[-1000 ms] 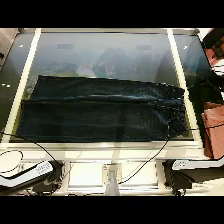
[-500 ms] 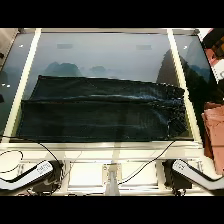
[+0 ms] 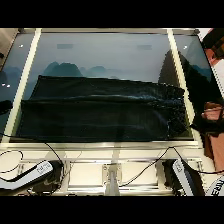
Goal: Fold the clothes and pants, and hang the long-sleeved shirts on hangers.
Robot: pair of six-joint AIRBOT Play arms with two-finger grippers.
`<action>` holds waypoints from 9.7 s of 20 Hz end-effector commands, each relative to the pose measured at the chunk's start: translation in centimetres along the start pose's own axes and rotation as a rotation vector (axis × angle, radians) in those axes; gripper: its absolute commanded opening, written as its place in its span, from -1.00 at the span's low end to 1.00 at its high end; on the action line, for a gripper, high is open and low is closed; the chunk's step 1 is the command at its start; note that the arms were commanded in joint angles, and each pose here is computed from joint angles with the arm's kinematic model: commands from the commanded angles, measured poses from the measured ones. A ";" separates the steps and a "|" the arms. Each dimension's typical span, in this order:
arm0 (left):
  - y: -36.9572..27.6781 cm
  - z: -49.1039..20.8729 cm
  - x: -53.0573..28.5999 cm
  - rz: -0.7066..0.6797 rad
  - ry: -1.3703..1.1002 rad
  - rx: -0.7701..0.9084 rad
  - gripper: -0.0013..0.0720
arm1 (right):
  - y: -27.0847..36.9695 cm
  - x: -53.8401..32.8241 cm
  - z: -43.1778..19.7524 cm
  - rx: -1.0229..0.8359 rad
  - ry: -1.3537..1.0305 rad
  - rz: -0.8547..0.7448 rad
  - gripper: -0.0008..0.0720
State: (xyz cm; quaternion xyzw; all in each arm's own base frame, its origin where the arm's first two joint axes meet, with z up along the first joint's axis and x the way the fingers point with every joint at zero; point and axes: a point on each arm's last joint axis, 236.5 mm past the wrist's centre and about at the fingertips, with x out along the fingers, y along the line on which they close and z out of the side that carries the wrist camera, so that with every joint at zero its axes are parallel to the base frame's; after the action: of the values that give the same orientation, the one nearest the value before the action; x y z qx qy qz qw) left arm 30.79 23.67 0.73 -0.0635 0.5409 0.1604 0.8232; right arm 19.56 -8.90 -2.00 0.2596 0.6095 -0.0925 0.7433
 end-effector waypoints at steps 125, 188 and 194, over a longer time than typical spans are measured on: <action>-8.1 11.8 -5.0 -0.259 -0.560 -0.389 -0.90 | 3.3 -1.5 7.6 -0.024 -0.144 -0.077 -0.88; -19.0 26.6 4.9 -0.214 -0.556 -0.202 -0.89 | 20.3 1.3 38.2 -0.067 -0.964 0.196 -0.88; -18.6 27.2 3.8 -0.203 -0.588 -0.190 -0.89 | 20.5 0.3 38.7 -0.071 -1.008 0.204 -0.88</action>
State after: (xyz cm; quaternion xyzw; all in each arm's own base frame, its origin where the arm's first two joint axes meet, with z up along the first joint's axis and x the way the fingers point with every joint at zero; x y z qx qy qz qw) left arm 62.01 14.32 6.48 -0.1528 0.2595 0.1376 0.9436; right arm 61.95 -10.65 7.30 0.2172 0.1649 -0.1126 0.9555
